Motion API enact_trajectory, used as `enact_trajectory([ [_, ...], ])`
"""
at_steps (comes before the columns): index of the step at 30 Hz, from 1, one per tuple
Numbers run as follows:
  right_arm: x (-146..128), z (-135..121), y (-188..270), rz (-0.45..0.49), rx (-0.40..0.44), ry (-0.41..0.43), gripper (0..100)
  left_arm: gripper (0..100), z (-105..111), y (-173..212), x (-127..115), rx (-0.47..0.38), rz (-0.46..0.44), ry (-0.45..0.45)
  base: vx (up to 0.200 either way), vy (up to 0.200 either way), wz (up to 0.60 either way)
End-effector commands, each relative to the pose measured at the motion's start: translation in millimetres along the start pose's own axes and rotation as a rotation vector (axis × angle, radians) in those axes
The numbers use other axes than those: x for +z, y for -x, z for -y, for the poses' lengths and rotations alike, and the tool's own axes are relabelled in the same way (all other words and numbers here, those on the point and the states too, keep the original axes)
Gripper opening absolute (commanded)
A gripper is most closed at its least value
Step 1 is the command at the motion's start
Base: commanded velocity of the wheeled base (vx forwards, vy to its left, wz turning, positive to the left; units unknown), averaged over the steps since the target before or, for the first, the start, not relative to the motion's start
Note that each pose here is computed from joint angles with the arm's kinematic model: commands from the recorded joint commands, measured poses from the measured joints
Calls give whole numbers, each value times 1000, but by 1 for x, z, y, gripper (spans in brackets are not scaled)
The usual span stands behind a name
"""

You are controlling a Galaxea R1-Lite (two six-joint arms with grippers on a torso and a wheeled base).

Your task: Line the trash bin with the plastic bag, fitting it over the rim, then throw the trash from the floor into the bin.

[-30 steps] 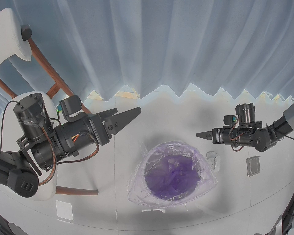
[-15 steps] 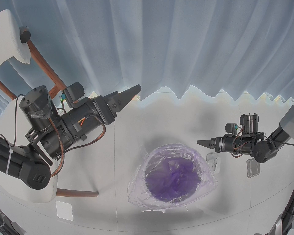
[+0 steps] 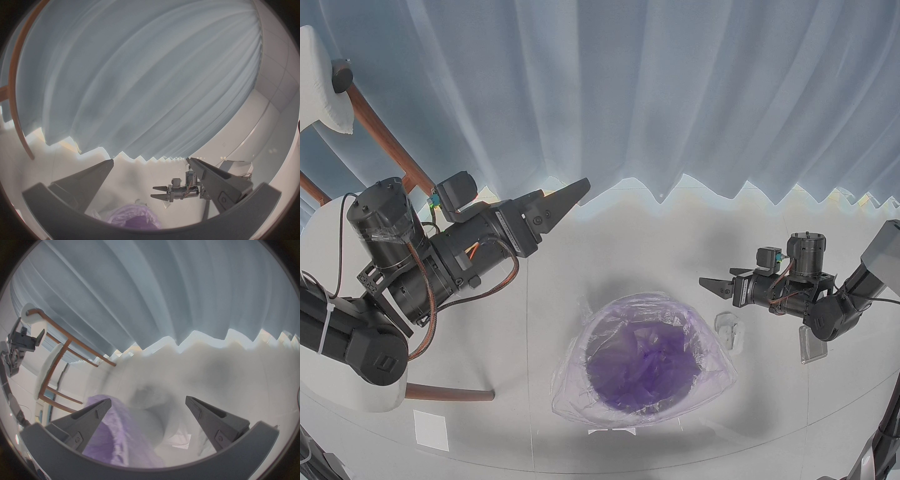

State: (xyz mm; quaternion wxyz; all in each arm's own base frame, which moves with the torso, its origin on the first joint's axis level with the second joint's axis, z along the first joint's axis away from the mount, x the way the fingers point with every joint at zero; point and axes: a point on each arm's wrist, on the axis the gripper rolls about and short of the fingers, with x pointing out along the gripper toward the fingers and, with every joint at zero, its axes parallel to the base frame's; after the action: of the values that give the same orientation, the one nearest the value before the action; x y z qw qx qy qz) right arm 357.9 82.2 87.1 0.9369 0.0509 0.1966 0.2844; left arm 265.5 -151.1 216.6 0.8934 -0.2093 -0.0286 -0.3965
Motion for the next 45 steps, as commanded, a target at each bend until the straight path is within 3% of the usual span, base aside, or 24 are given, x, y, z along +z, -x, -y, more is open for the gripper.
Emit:
enact_trajectory([
  [1,-20,4,-13,-30,-11,-1,100,100,1,0,-1,19,10,-55,0,0,0],
  [9,-36,-10,-18,-78,32,8,100,100,0,-3,-2,57,25,-115,0,0,0],
  [26,-40,-15,-24,-47,47,28,100,100,13,-7,16,103,133,-64,0,0,0],
  [33,-38,-18,-25,-37,53,33,100,100,12,-8,15,105,129,-62,-171,0,0],
  [45,-37,-21,-24,-20,62,47,100,100,11,-7,17,110,137,-72,0,0,0],
])
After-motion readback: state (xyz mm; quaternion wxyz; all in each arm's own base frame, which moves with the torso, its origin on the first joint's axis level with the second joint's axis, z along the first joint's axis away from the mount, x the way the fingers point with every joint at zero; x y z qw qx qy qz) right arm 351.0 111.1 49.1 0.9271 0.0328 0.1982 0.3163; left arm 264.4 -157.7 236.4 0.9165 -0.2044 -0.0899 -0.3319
